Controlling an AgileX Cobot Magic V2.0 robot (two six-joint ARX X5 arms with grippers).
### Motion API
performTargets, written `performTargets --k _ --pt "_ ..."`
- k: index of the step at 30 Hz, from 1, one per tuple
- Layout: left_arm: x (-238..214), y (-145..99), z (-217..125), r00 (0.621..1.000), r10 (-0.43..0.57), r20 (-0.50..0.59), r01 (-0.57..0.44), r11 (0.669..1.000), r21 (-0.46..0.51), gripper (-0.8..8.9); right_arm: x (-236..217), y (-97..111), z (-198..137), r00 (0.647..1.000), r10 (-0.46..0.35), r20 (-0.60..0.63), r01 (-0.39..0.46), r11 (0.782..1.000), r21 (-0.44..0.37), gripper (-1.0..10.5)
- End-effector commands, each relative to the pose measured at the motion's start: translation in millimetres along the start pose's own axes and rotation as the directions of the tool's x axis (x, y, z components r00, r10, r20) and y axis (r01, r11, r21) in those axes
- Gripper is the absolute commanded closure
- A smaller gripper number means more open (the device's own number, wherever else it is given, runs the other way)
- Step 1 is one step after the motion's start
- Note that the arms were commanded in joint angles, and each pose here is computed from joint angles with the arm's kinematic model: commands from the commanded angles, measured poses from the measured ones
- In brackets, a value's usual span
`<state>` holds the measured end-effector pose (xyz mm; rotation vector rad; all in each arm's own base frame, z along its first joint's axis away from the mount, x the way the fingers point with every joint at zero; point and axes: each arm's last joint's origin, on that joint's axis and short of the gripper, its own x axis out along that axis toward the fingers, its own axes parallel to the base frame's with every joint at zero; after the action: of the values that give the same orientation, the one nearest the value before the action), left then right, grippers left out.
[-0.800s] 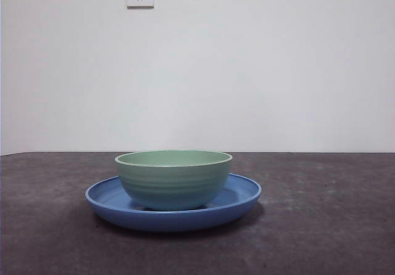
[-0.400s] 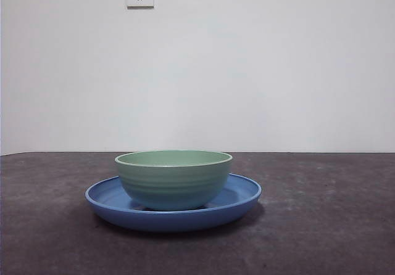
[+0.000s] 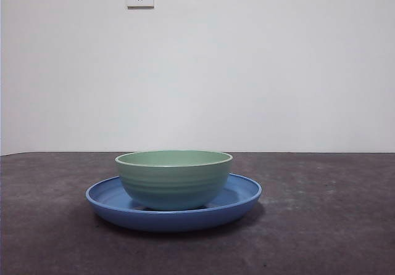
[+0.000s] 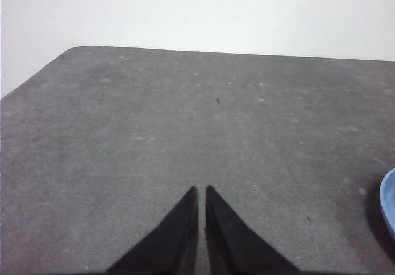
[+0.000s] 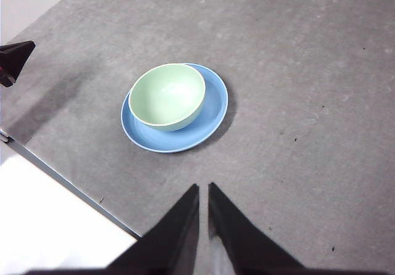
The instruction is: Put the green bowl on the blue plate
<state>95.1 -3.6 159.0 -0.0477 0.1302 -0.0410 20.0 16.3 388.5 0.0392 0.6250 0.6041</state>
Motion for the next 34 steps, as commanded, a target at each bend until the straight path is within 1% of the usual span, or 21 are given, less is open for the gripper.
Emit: performTargets --k 1,13,14,15,17,18,19,21,23,25,26,28,29,31,33,34 --pt "2 0 -5 1.0 0.003 0.0 -0.003 1.0 0.011 7.93 -2 1 3 1.0 0.007 0.018 -0.007 1.0 -0.016 9.2" --pt "2 1 -5 1.0 0.003 -0.001 -0.003 1.0 0.011 7.93 -2 1 3 1.0 0.014 0.016 -0.014 1.0 -0.019 9.2" --pt "2 1 -5 1.0 0.003 -0.001 -0.003 1.0 0.011 7.94 -2 1 3 1.0 0.002 0.018 -0.002 1.0 -0.023 9.2" --pt "2 1 -5 1.0 0.003 -0.001 -0.003 1.0 0.011 7.93 -1 0 3 0.999 -0.032 0.026 0.032 0.999 -0.013 9.2" --pt "2 0 -5 1.0 0.003 -0.001 -0.003 1.0 0.011 7.94 0 -2 -1 0.997 -0.065 0.044 0.067 0.997 -0.026 9.2" --pt "2 0 -5 1.0 0.003 -0.001 -0.003 1.0 0.011 7.93 2 -4 -2 0.994 -0.089 0.071 0.092 0.994 -0.051 9.2" --pt "2 0 -5 1.0 0.003 -0.001 -0.003 1.0 0.011 7.93 7 -7 -6 0.984 -0.122 0.13 0.13 0.99 -0.06 9.2" --pt "2 0 -5 1.0 0.003 -0.001 -0.003 1.0 0.011 7.94 18 -13 -15 0.954 -0.169 0.248 0.191 0.979 -0.067 9.2" --pt "2 0 -5 1.0 0.003 -0.001 -0.003 1.0 0.011 7.93 37 -24 -28 0.884 -0.232 0.406 0.283 0.956 -0.071 9.2" --pt "2 0 -5 1.0 0.003 -0.001 -0.003 1.0 0.011 7.93 58 -37 -43 0.783 -0.303 0.543 0.381 0.924 -0.034 9.2" --pt "2 0 -5 1.0 0.003 -0.001 -0.003 1.0 0.011 7.94 69 -44 -52 0.74 -0.326 0.589 0.414 0.91 -0.016 9.2" --pt "2 0 -5 1.0 0.003 -0.001 -0.003 1.0 0.011 7.93 88 -56 -69 0.682 -0.362 0.636 0.455 0.89 0.019 9.2" --pt "2 0 -5 1.0 0.003 -0.001 -0.003 1.0 0.011 7.94 97 -62 -79 0.664 -0.382 0.643 0.472 0.881 0.035 9.2" --pt "2 0 -5 1.0 0.003 -0.001 -0.003 1.0 0.011 7.93 114 -72 -97 0.649 -0.427 0.63 0.504 0.861 0.064 9.2" --pt "2 0 -5 1.0 0.003 -0.001 -0.003 1.0 0.011 7.94 129 -81 -112 0.661 -0.458 0.595 0.519 0.851 0.079 9.2" --pt "2 0 -5 1.0 0.003 0.0 -0.003 1.0 0.011 7.93 137 -86 -119 0.676 -0.474 0.564 0.524 0.848 0.084 9.2"
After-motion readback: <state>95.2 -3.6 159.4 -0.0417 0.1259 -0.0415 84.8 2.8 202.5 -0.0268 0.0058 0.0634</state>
